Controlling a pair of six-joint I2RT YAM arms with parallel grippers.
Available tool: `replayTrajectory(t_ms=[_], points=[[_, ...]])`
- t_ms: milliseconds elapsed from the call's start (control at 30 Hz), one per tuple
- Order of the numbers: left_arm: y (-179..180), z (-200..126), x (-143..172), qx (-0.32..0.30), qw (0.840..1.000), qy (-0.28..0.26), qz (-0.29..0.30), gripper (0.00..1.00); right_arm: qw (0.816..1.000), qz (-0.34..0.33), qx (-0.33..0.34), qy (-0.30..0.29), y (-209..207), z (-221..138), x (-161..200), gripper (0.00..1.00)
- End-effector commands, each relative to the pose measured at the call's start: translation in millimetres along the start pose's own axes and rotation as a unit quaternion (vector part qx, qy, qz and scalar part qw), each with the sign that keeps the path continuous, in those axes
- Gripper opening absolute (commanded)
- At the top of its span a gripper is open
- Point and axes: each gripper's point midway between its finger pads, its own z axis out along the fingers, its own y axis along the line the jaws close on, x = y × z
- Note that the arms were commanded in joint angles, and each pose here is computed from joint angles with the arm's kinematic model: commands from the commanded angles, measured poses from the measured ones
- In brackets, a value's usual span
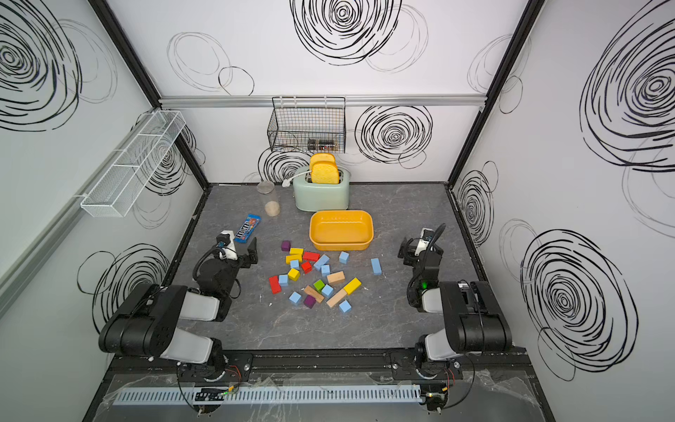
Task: Pick out the blue building blocks
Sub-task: Pick up the building block from the center of the board.
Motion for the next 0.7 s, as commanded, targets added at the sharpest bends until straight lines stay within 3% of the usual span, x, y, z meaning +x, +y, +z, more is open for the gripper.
replayTrajectory(t_ms=[0,233,333,667], points=[[0,3,-16,0.005,1.0,-0.029,0.0,0.96,1.0,0.001,0.0,-0.019,1,3,-11,0.98],[4,0,-17,0.004,0.999,-0.034,-0.011,0.96,1.0,-0.001,0.0,-0.028,1,2,-12,0.98],[18,-9,-20,-0.036,0.998,-0.051,-0.029,0.96,0.999,-0.003,-0.001,-0.033,1,1,-13,0.98],[14,-3,-17,-0.024,0.999,-0.039,-0.021,0.96,1.0,0.001,-0.004,-0.023,1,3,-12,0.98]])
